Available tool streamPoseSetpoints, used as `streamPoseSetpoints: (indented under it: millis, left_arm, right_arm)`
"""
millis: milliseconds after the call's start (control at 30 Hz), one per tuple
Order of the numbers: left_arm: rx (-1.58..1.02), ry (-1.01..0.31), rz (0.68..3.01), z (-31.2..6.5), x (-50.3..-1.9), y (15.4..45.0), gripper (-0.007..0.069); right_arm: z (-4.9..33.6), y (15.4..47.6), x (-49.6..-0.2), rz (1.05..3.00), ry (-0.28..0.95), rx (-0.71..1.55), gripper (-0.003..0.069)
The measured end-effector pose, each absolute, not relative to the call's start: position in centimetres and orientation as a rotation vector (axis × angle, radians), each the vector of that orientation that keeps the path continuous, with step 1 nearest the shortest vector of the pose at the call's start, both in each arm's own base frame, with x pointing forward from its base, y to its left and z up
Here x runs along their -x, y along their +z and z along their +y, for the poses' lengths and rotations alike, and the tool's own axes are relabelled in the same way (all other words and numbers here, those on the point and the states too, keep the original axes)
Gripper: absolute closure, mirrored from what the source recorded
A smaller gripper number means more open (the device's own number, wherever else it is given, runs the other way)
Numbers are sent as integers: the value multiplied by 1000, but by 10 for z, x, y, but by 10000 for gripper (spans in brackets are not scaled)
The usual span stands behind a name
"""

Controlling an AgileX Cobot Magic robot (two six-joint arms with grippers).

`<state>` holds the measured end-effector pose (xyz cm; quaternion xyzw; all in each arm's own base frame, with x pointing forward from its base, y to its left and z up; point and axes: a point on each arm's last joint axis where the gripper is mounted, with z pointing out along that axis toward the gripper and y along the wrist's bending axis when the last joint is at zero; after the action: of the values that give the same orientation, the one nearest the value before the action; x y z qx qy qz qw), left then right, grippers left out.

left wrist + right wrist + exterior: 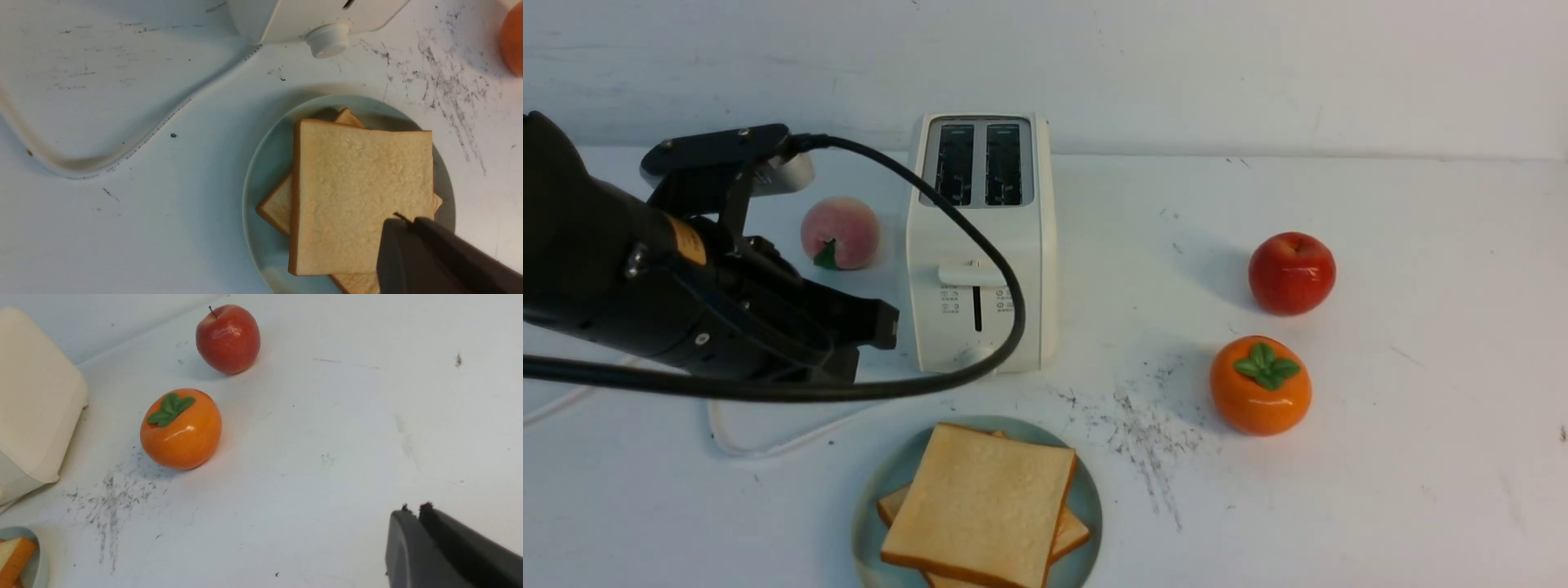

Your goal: Take toasted bread from bread machine on white table place on plate.

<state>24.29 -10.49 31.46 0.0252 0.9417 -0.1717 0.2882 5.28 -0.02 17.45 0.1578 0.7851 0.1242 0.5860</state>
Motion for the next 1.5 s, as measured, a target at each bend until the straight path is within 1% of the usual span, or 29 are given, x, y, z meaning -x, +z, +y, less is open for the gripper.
streamPoseSetpoints:
  millis: [133,633,700,800,833,933,1100,1167,1367,1500]
  left_arm:
    - [-67,-458,2515,-105,-243,315,628]
    - [-68,-457,2514,-105,-243,315,622]
    - [-68,-456,2514,-105,-243,315,621]
    - [-81,-433,2512,-104,-243,314,617]
    - [-88,-421,2511,-103,-244,314,616]
    - [-105,-392,2507,-101,-244,314,615]
    - [-119,-375,2490,-98,-238,321,613]
    - [-125,-382,2471,-93,-224,334,613]
    - [-141,-396,2424,-75,-176,357,613]
    - [-144,-406,2354,-60,-138,357,613]
  right_arm:
    - [-2,174,-53,1823,268,-399,620]
    - [-2,174,-53,1825,268,-402,618]
    - [-2,174,-53,1830,244,-373,617]
    - [-2,174,-53,1849,127,-224,615]
    - [-2,174,-53,1853,85,-206,614]
    - [-2,174,-53,1857,38,-130,611]
    - [-2,174,-53,1858,28,-87,603]
    - [-2,174,-53,1858,23,-84,599]
    - [-2,174,-53,1858,21,-82,592]
    - [-2,174,-53,1858,21,-82,583]
